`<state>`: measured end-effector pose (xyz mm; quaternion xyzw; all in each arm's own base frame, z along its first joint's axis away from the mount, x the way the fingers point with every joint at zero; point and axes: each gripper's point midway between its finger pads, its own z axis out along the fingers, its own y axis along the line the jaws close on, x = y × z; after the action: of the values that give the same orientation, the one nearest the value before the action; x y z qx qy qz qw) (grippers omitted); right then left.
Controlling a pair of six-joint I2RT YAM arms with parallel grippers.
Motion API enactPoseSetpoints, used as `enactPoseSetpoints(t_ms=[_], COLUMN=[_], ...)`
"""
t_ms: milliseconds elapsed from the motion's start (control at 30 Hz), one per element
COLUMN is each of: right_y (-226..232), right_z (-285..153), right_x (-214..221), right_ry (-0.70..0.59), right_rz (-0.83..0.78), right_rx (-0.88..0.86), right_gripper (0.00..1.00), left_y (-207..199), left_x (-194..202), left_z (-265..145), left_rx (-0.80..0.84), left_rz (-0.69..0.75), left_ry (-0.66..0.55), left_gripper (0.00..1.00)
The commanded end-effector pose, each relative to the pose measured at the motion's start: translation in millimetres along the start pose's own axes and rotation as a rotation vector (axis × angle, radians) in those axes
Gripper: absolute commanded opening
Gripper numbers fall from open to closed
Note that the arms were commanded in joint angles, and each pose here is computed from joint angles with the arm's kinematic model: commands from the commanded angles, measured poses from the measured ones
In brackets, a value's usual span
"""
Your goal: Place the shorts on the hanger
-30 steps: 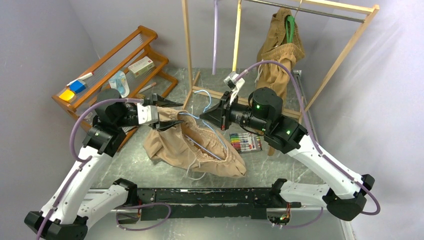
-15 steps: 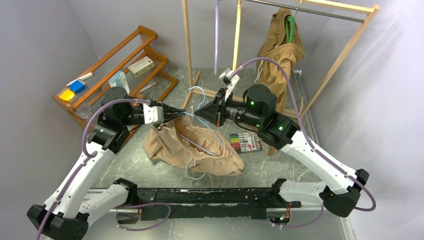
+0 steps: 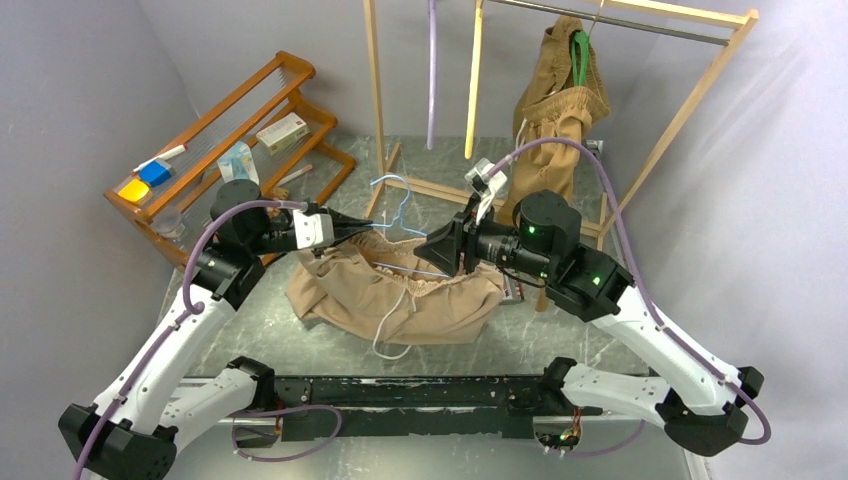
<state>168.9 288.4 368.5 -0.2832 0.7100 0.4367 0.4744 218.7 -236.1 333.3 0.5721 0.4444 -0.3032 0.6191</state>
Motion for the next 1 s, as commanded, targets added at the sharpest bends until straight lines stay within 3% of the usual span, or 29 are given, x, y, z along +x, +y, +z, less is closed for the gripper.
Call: enactPoseSetpoints(t_ms=[0,367,567,667,733,867,967], right_y=[-16.4,-21.0,-18.4,-14.4,-13.9,-3.6,3.8], right_z=[-11.3,-19.6,-3.5,-0.3,-2.9,-16.8,-26.7], right_x=[22.0,6.4,30.0,39.4,39.3,30.0,22.9], right_ry=[0.059,-0.007,0.085,0.107,0.097,0.037,0.008], right_rz=[-0.039,-0.141,-0.144,-0.128,-0.124,-0.120,-0.095], right_rx=[0.076,0.100,0.037,0.000,0.001,-0.029,-0.043], right_gripper=[0.46,0.57,0.56,0.50,0.40,0.03,0.00], left_y=[6.5,-16.0,-16.7,-13.8,-12.5,-11.1,-6.1], left_x=[-19.5,-19.3,-21.9,-21.7,-21.0,-19.6,-15.8], left_z=[0.8,-1.0,-2.8,-3.1,-3.1,-3.5,-3.4], left_rx=[-0.009,0.090,0.082,0.068,0.060,0.038,-0.012], left_rz=[0.082,0.077,0.084,0.086,0.087,0.076,0.055], left_ry=[-0.063,-0.083,-0.087,-0.080,-0.076,-0.079,-0.085], left_gripper=[0.07,0.07,0.07,0.07,0.07,0.07,0.10])
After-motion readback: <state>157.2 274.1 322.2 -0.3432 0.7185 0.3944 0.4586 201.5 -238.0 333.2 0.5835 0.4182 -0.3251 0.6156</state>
